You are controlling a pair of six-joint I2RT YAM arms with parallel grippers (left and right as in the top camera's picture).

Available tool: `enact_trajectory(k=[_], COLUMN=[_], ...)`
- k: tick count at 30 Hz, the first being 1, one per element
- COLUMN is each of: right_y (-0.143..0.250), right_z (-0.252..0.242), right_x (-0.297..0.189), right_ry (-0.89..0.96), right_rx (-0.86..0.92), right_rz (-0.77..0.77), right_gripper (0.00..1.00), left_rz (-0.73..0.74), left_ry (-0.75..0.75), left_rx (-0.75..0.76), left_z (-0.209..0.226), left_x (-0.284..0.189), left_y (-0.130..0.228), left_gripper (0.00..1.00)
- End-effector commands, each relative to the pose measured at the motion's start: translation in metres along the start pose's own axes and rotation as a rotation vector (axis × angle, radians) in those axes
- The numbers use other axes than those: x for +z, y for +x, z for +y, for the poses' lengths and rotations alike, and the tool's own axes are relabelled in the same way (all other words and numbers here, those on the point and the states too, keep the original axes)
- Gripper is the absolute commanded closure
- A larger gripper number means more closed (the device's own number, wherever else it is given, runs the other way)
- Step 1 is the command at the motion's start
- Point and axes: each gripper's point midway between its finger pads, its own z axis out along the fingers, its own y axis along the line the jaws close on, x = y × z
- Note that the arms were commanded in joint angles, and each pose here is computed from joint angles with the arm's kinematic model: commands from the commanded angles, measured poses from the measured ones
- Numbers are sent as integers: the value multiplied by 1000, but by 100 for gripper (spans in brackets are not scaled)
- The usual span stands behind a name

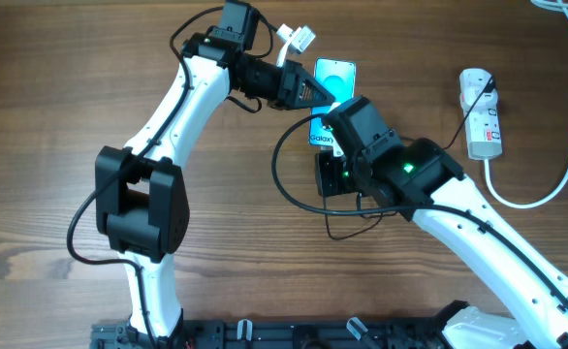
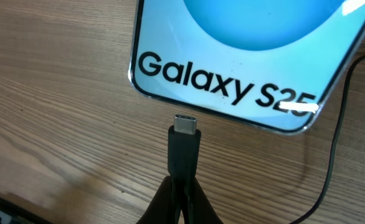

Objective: Plug charger to phone and switch on socket
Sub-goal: 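Lift the plug with the right gripper toward the phone's bottom port, then push the plug up into the phone port held by the left gripper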

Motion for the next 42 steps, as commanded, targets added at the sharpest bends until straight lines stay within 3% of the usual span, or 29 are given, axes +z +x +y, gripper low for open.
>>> enact_trajectory(k=[1,8,42], right_y=[-10,9,-9], right_z=[1,7,3], right_x=[-9,-10,-10], right_ry=[-13,-62,-80], right_rx=[-8,3,47], right_rz=[-33,59,-1], right_gripper=[96,96,96], left_rz=[-13,-25,-34], left_ry=[15,65,127], left_rx=[82,74,81], left_z=[-21,-27,-35], left_x=[-5,-12,-24], left_y=[-5,-7,-4], left_gripper=[96,96,96])
